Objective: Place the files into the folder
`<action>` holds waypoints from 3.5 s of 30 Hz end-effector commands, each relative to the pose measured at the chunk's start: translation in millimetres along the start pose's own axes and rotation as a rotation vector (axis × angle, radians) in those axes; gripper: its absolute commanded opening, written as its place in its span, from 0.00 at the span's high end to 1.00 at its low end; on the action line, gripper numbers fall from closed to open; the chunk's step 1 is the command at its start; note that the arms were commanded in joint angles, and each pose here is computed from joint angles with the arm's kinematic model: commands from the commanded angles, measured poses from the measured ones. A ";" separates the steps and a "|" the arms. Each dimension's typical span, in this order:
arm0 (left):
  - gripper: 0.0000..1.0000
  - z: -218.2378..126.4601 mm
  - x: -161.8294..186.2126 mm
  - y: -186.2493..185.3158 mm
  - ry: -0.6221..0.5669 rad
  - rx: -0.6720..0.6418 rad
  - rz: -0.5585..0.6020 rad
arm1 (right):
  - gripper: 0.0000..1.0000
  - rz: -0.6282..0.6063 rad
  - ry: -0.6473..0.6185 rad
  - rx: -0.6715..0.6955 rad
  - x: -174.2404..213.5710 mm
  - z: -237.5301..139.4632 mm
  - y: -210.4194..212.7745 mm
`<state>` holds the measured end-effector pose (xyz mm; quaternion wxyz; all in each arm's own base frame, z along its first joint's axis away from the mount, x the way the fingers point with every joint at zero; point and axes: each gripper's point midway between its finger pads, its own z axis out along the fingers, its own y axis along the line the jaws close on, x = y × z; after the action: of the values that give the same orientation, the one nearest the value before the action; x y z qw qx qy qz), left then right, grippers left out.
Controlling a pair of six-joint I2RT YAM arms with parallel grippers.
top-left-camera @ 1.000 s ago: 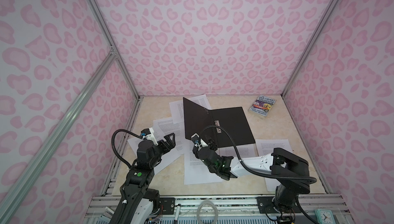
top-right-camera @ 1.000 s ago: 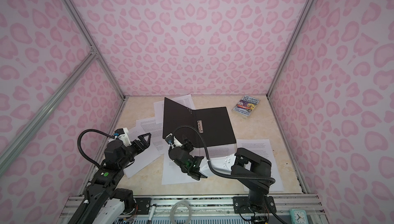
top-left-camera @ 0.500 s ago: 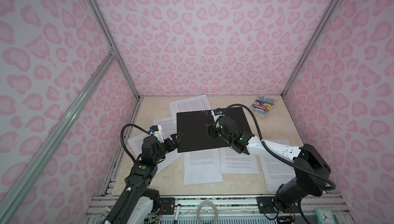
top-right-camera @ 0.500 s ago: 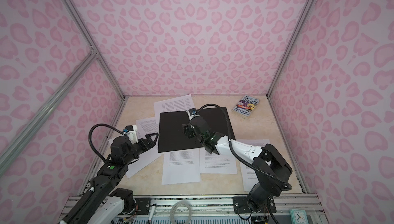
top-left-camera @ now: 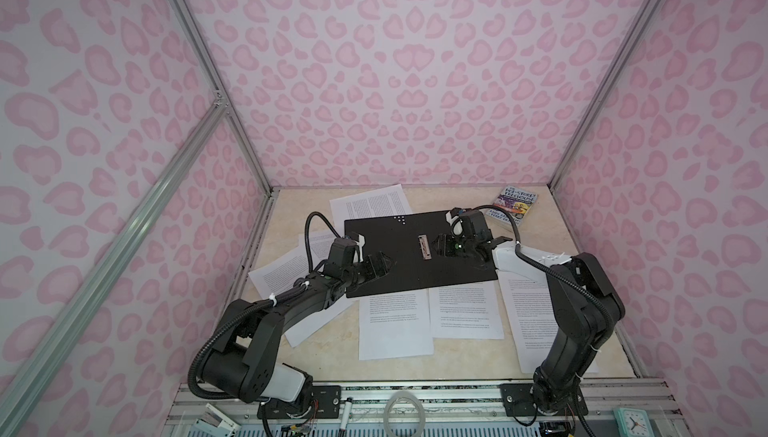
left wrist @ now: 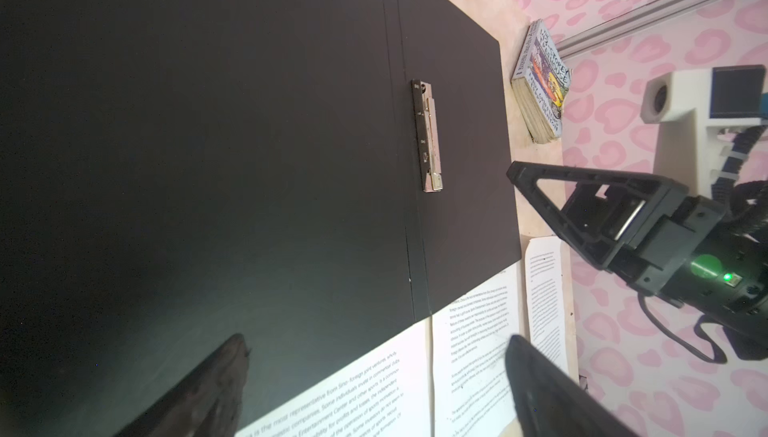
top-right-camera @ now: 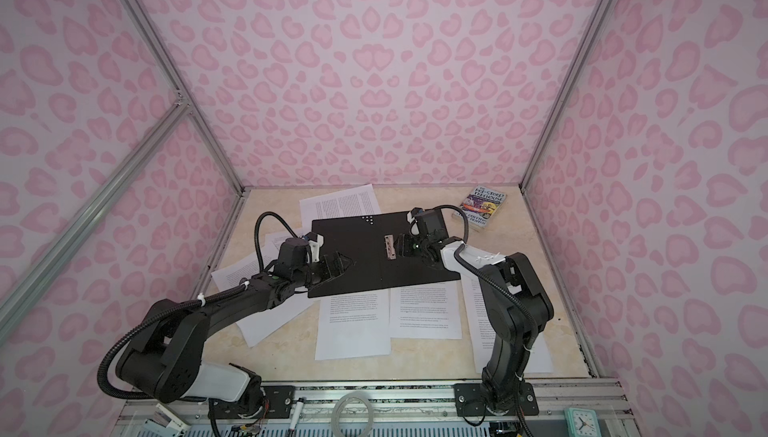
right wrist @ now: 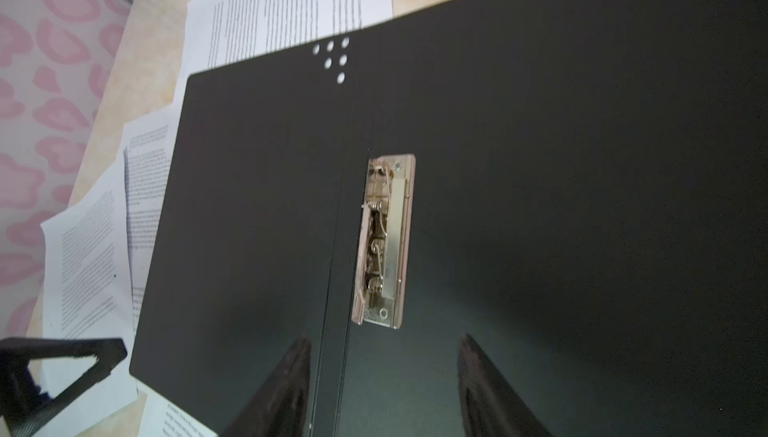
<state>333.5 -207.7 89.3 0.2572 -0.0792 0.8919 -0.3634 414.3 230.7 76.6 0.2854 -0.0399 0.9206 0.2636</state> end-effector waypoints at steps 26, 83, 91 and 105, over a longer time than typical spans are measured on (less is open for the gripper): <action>0.02 21.8 30.2 67.3 0.104 -0.252 -0.088 | 0.74 0.052 0.120 -0.147 28.4 49.6 13.3; 0.00 21.7 26.2 83.1 0.093 -0.346 -0.076 | 0.45 -0.018 -0.144 0.010 5.5 -23.1 -2.2; 0.00 28.7 27.8 81.8 0.108 -0.327 -0.083 | 0.40 0.091 -0.085 0.220 20.5 -19.3 -50.2; 0.02 28.8 13.4 86.5 0.094 -0.305 -0.095 | 0.37 0.123 -0.030 0.125 15.5 19.7 -58.3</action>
<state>363.6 -189.6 40.3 0.2426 -0.1185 0.9162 -0.2962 424.3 185.2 33.0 0.2973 0.0527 0.9303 0.2085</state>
